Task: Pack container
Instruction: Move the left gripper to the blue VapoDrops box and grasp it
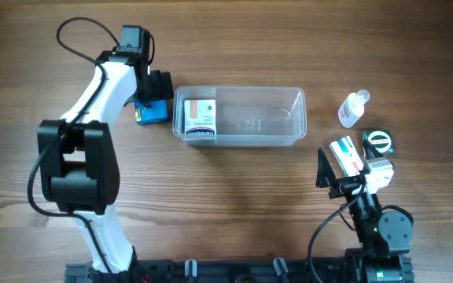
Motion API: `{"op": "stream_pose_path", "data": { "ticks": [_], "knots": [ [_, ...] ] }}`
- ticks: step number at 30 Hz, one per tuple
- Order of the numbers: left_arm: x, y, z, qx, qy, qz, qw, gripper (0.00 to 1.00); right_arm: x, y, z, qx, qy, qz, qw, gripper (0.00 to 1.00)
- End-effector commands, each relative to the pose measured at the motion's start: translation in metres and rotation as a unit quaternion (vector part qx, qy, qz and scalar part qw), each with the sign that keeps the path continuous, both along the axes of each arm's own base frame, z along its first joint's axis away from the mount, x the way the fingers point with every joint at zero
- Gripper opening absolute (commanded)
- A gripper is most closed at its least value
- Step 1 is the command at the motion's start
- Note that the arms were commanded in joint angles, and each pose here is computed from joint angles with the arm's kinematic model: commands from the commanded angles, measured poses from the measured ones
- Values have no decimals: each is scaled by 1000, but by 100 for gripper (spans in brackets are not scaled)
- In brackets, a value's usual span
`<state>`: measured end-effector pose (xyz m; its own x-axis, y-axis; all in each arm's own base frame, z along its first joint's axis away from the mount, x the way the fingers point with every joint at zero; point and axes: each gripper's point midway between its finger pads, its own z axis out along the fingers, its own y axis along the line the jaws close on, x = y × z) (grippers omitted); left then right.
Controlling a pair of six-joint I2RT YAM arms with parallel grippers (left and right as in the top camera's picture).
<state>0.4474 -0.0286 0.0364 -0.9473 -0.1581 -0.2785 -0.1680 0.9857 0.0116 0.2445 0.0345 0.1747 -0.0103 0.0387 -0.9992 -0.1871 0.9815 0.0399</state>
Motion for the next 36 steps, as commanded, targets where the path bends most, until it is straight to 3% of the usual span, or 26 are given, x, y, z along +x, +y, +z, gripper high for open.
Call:
{"op": "stream_pose_path", "data": {
  "ticks": [1,22,27,30,36],
  "knots": [
    [-1,-1,-14,-1,12,-10,1000,100,-2,5,3,3,-7,14,1000,100],
    [-5,0,-36,2,36,-9,999,98,-2,5,3,3,-7,14,1000,100],
    [-6,0,-36,2,37,-9,999,89,-2,5,3,3,-7,14,1000,100],
    [-6,0,-36,2,37,-9,999,60,-2,5,3,3,-7,14,1000,100],
    [-6,0,-34,2,36,-9,999,68,-2,5,3,3,-7,14,1000,100]
  ]
}}
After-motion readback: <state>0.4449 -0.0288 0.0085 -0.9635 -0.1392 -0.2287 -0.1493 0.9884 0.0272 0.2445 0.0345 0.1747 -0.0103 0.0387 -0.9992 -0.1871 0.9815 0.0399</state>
